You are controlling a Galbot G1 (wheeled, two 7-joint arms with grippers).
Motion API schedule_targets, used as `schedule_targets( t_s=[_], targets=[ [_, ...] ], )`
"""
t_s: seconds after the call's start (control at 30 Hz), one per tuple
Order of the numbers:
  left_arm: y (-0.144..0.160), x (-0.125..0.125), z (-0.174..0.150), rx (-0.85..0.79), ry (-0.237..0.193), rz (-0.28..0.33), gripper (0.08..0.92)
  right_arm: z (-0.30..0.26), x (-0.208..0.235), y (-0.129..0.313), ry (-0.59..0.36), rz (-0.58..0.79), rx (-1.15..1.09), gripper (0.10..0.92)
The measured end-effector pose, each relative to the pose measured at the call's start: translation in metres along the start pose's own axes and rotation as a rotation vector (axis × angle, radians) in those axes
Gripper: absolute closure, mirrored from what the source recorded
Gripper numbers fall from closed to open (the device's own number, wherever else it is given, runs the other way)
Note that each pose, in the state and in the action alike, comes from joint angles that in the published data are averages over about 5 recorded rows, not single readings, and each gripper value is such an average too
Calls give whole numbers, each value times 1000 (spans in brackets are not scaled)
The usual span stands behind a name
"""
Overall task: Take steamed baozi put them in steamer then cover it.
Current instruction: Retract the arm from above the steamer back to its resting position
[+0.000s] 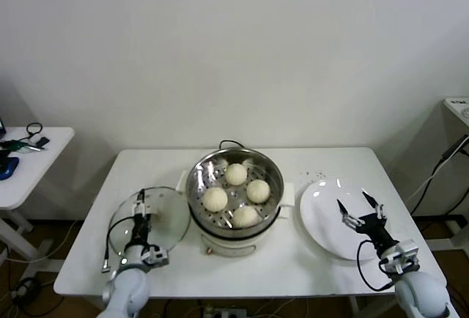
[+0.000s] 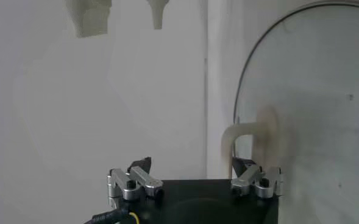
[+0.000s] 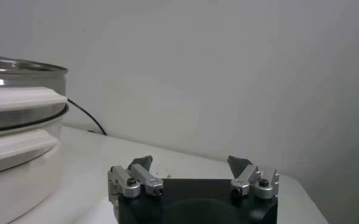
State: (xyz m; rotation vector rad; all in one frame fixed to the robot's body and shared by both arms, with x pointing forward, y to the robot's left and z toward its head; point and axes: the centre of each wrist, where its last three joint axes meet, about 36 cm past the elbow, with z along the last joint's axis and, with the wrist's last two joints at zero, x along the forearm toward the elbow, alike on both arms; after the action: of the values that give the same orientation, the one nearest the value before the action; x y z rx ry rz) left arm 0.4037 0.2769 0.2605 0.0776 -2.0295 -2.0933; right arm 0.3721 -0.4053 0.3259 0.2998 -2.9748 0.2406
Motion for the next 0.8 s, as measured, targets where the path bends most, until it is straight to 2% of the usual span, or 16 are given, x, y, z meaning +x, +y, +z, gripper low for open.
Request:
schedule_targets(
  t_s=[0.2,0.63,0.8],
  targets=[
    [-4,-3,0,1,-2,15,324,2,-1,2,0,-2,5,200],
    [-7,-2,-1,8,-6,30,723,6,-1,3,2,-1,18,200],
    [-5,0,0,12,-4,23,836,7,-2,3,2,-1,24,200]
  ],
)
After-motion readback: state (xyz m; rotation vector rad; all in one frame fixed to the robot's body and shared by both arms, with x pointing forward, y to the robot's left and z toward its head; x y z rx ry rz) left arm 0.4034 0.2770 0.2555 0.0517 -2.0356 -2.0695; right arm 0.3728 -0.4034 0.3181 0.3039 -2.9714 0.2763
